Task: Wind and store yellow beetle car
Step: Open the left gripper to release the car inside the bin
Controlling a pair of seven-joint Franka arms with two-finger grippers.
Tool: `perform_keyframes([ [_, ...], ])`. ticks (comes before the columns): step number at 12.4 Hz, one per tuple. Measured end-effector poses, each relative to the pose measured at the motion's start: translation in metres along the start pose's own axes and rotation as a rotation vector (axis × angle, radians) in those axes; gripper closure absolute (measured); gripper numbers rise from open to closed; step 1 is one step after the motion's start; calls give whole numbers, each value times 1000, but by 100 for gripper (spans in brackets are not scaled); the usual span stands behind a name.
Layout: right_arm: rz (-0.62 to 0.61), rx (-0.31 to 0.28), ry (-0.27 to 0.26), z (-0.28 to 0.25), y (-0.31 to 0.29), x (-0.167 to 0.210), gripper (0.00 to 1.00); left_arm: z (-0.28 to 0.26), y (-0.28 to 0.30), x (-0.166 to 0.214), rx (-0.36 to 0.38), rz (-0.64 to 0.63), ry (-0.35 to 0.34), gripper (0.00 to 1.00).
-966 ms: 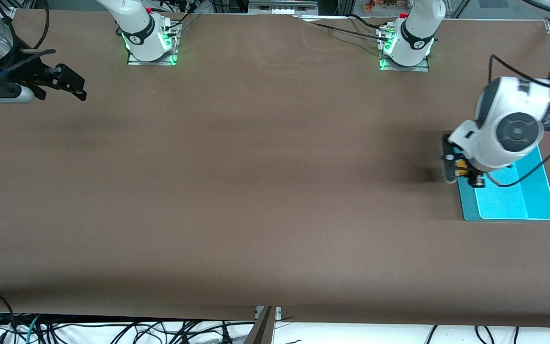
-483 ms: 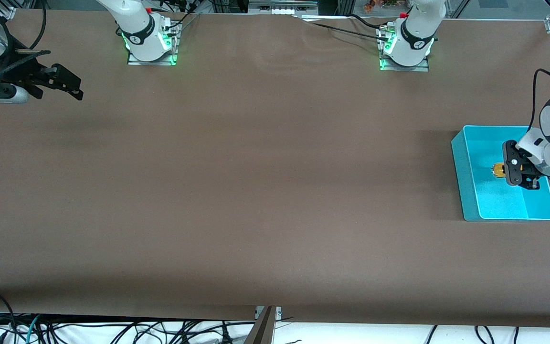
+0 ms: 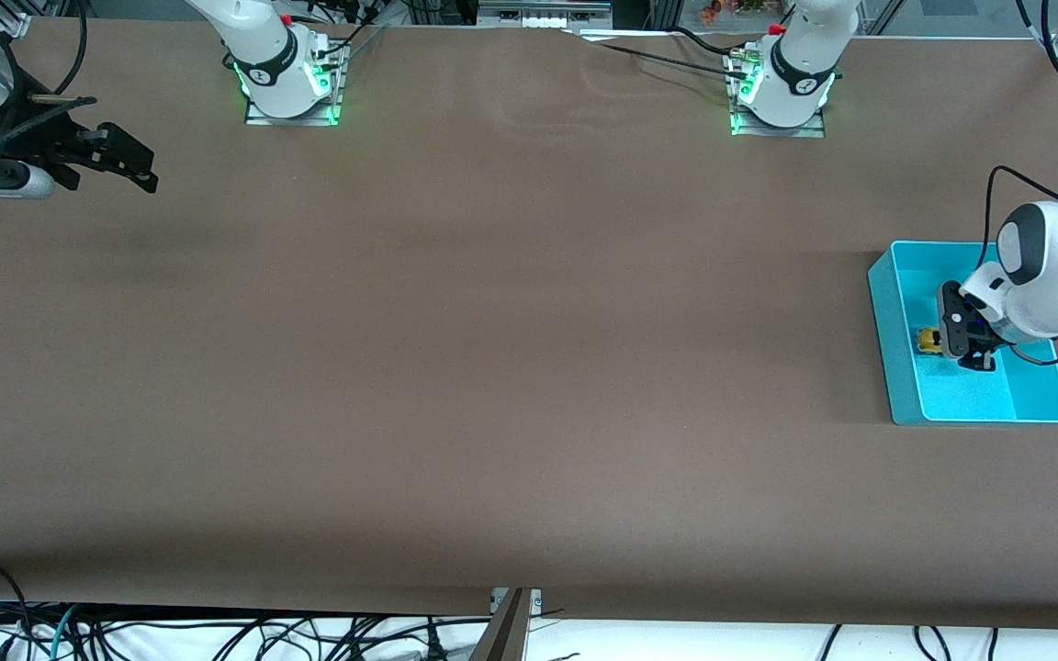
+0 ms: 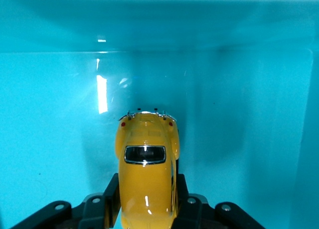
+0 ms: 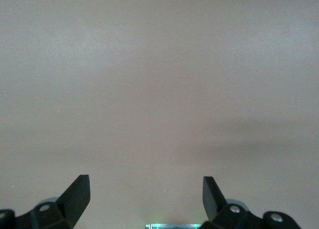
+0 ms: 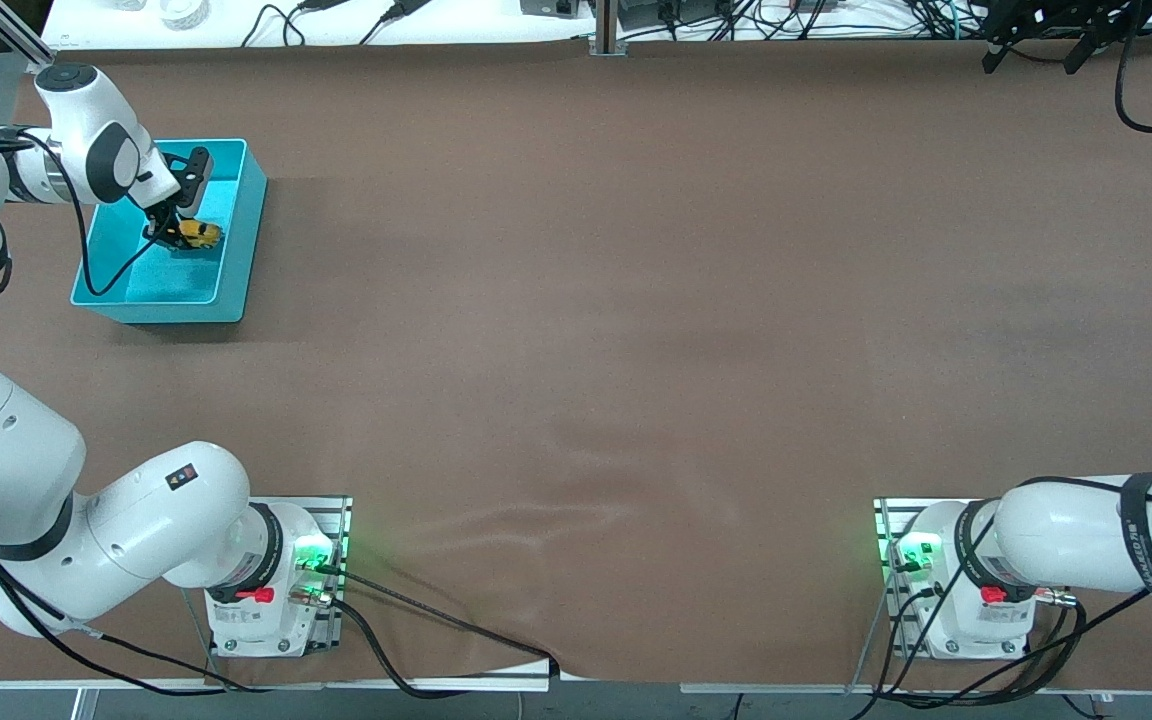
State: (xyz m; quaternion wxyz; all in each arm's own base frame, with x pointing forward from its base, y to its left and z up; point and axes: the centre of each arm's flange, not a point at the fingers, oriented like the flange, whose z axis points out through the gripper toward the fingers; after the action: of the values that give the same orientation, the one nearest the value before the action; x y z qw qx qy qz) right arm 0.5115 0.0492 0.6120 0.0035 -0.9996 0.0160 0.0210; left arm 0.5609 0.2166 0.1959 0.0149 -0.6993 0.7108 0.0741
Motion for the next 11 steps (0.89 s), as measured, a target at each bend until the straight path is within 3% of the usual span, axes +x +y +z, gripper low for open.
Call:
perform_keyframes([
  [4,0,-2,-7,1,0,-1,0,-16,-5,-3,26,3,-17,4],
  [5,1,-2,-7,1,0,-1,0,-30,-6,-4,20,3,-28,0],
  [11,11,0,3,-2,5,1,0,-215,-15,46,-80,-60,-46,0],
])
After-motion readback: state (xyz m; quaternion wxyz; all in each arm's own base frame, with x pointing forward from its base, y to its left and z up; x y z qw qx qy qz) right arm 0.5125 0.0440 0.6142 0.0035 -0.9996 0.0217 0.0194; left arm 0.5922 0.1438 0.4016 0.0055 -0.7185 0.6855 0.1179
